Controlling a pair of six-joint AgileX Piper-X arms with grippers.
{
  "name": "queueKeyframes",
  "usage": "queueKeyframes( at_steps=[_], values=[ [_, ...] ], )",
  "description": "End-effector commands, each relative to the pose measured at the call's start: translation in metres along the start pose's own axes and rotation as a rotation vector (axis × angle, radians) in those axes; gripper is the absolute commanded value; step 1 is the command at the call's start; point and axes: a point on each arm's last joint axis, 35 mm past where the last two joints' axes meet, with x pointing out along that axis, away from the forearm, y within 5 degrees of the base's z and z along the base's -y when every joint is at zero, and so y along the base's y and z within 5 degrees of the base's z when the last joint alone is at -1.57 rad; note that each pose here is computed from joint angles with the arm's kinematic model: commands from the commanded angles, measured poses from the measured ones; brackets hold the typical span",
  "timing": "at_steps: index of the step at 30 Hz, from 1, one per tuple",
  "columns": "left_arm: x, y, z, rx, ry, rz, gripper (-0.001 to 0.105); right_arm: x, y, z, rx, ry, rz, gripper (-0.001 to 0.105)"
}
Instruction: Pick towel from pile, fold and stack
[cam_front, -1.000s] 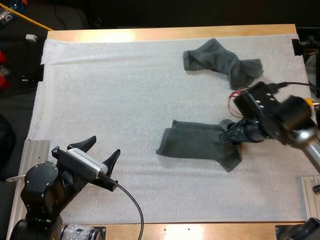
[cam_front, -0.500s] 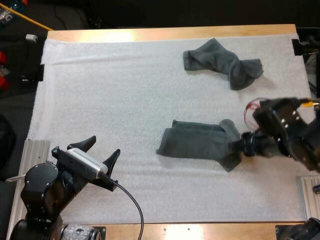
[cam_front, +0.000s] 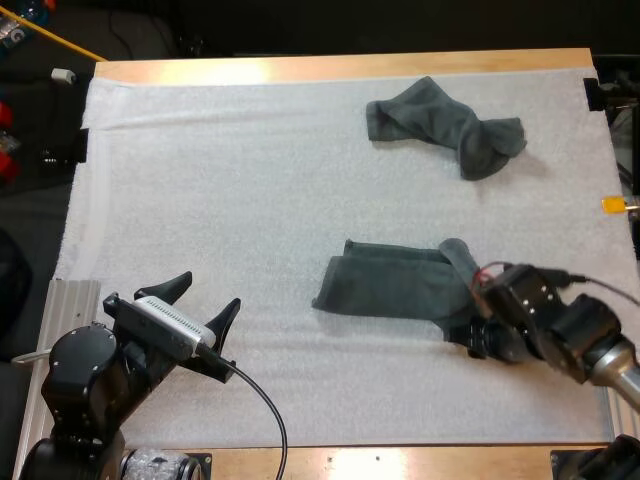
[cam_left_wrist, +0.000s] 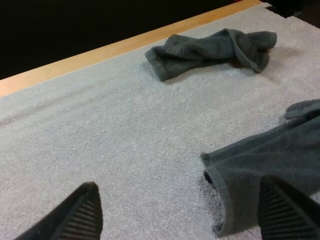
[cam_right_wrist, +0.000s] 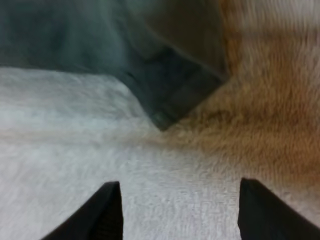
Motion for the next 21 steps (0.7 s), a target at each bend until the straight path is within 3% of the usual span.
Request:
queueKeyframes(
  at_steps=[1,8,21],
  values=[
    [-0.001,-0.001,0.002,0.008,-0.01,-0.001,0.064,0.005,0.001,0.0,0.025,-0.032,0.024,0.05],
    [-0.001,-0.001,0.002,0.008,-0.01,-0.001,0.064,0.03,0.0,-0.002,0.145,-0.125,0.072,0.05],
    [-0.001,-0.001,0.0,0.001,0.008,0.0,0.064,0.082,0.004,0.01,0.257,-0.057,0.02,0.05]
  ],
)
